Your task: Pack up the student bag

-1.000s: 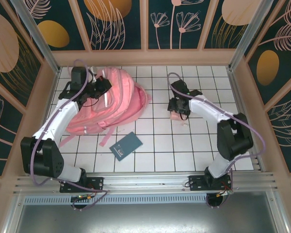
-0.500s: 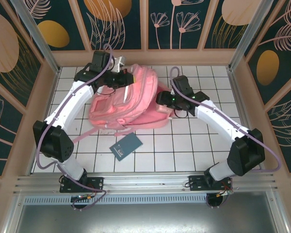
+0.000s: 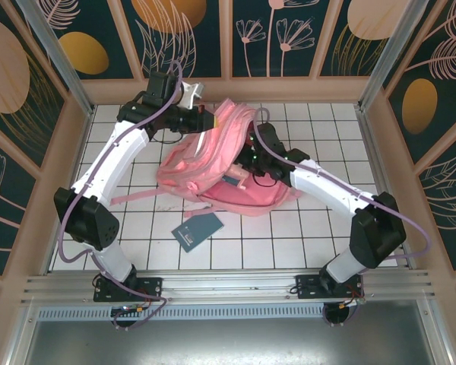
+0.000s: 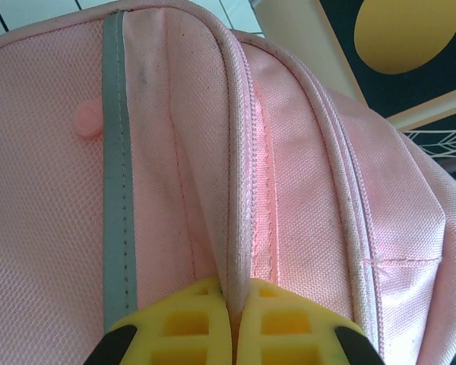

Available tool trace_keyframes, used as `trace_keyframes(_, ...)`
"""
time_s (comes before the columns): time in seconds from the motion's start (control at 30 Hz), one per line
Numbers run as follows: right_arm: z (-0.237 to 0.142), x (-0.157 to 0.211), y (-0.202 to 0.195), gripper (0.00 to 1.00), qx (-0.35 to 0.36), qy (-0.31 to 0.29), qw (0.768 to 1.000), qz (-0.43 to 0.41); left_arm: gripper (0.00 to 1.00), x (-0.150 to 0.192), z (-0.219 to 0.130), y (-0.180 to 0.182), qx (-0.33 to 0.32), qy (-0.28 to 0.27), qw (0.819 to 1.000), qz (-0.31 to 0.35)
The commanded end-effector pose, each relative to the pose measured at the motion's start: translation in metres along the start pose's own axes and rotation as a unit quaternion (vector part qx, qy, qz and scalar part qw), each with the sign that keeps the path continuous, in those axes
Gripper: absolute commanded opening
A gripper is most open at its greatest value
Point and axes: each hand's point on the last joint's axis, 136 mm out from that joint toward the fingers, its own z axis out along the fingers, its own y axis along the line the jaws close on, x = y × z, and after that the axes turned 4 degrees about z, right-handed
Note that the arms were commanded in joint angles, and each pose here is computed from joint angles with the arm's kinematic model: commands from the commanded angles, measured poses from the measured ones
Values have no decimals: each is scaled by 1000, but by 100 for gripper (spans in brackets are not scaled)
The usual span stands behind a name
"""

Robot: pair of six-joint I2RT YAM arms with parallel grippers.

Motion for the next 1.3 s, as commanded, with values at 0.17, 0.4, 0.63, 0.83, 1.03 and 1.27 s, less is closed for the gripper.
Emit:
trace_keyframes(0.17,50,-57,-4,60,42,-93,992,80,0,-32,-17,-29,41,-65,994,76)
trace_keyframes(0.4,63,-77,14,83,8,-125,992,27,0,-33,-14,-15,21,-70,996,52)
trace_keyframes(0.63,38,-72,38,90,-37,-94,992,-81,0,-46,-21,43,-10,-121,991,-60)
trace_keyframes(0.83,-1,-70,29,88,-22,-115,983,-141,0,-76,-31,97,-41,-181,976,-118)
trace_keyframes(1.03,-25,-56,14,86,-20,-102,980,-171,26,-87,-4,111,-36,-149,979,-131)
trace_keyframes(1.27,-52,-2,18,82,-96,-17,965,-242,55,-56,-46,102,-115,-184,969,-119)
